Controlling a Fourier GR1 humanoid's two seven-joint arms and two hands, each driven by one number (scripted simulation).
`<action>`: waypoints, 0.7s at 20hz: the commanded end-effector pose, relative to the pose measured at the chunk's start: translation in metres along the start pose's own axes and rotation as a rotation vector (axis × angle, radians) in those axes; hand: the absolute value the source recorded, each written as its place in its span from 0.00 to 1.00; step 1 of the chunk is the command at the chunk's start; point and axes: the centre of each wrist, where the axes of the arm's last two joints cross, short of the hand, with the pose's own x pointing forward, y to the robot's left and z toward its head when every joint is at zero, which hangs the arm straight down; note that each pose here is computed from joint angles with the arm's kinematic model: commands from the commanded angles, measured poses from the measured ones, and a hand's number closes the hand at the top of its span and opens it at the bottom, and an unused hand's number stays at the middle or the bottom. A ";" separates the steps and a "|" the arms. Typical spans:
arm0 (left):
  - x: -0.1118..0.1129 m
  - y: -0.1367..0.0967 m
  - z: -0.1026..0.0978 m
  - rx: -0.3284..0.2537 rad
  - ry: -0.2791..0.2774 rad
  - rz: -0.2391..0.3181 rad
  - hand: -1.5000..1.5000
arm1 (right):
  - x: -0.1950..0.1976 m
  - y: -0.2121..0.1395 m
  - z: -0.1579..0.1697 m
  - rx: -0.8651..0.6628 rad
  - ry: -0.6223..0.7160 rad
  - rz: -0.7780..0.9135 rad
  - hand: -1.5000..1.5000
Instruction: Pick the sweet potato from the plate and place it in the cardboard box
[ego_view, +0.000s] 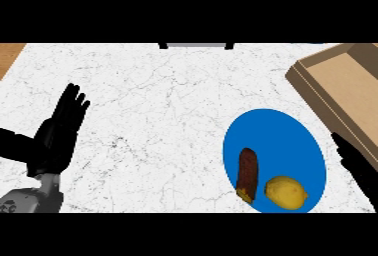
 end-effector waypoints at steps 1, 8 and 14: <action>0.005 -0.020 -0.002 0.006 -0.013 0.005 0.50 | 0.001 0.021 -0.033 0.027 0.127 -0.016 0.00; 0.010 -0.006 0.008 0.007 0.002 0.007 0.50 | 0.010 0.051 -0.020 0.023 0.133 -0.031 0.00; 0.013 -0.008 -0.004 0.022 -0.008 0.000 0.50 | 0.015 0.052 -0.039 0.009 0.150 -0.014 0.00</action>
